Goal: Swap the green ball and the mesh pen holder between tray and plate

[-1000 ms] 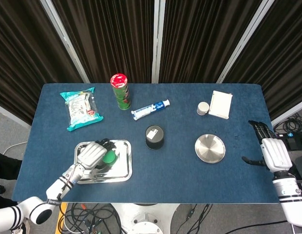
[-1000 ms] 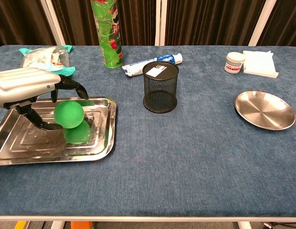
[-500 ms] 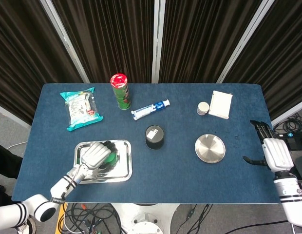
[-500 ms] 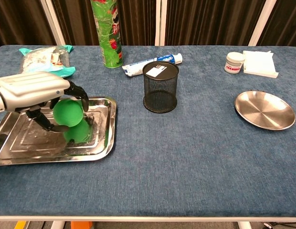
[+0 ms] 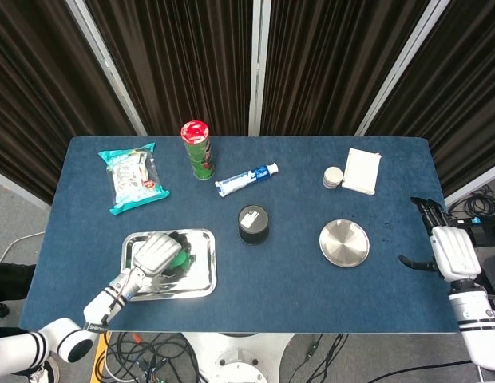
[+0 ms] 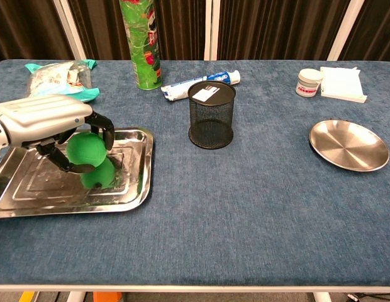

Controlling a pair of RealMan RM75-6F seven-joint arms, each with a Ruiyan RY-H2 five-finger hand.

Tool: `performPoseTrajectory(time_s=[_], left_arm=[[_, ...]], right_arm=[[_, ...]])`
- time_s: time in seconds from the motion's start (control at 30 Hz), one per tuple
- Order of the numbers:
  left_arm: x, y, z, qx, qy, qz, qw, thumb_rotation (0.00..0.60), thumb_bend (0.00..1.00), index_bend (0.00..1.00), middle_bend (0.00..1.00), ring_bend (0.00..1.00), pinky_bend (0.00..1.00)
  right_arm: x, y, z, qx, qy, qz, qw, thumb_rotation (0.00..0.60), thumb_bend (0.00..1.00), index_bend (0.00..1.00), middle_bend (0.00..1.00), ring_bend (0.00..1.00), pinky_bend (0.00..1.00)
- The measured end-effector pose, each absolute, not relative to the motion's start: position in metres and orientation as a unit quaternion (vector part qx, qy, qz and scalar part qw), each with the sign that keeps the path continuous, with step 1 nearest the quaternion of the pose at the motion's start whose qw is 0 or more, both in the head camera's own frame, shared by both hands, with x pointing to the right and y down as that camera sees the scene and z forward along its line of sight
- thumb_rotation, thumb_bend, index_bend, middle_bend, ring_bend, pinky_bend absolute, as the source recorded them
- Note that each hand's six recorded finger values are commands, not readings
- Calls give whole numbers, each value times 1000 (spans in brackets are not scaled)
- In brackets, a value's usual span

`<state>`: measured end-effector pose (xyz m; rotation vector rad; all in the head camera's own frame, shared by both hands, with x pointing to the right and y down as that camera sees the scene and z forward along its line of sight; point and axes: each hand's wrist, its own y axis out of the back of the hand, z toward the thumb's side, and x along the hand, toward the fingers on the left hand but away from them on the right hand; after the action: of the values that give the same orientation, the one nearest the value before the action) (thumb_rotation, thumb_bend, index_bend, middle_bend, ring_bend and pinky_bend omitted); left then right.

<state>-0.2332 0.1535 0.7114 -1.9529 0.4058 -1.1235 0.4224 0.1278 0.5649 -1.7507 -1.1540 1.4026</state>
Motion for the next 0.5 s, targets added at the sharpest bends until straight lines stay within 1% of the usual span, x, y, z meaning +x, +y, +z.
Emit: performPoseTrajectory(time_s=[0.1, 0.23, 0.37, 0.5], left_arm=[[-230, 153, 705, -781, 168, -439, 412, 600, 307, 429, 415, 414, 676], [-221, 152, 690, -790, 179, -421, 409, 600, 307, 429, 417, 421, 681], [-198, 160, 671, -807, 170, -389, 411, 600, 307, 429, 417, 421, 681], [-168, 170, 665, -817, 138, -359, 430, 600, 307, 429, 417, 421, 681]], right_arm=[[422, 127, 564, -661, -437, 528, 306, 600, 31, 0, 72, 0, 155], [423, 125, 561, -659, -440, 526, 309, 600, 34, 0, 73, 0, 154], [423, 124, 559, -659, -443, 524, 309, 600, 35, 0, 74, 0, 155], [425, 123, 559, -659, -445, 524, 307, 600, 34, 0, 75, 0, 155]])
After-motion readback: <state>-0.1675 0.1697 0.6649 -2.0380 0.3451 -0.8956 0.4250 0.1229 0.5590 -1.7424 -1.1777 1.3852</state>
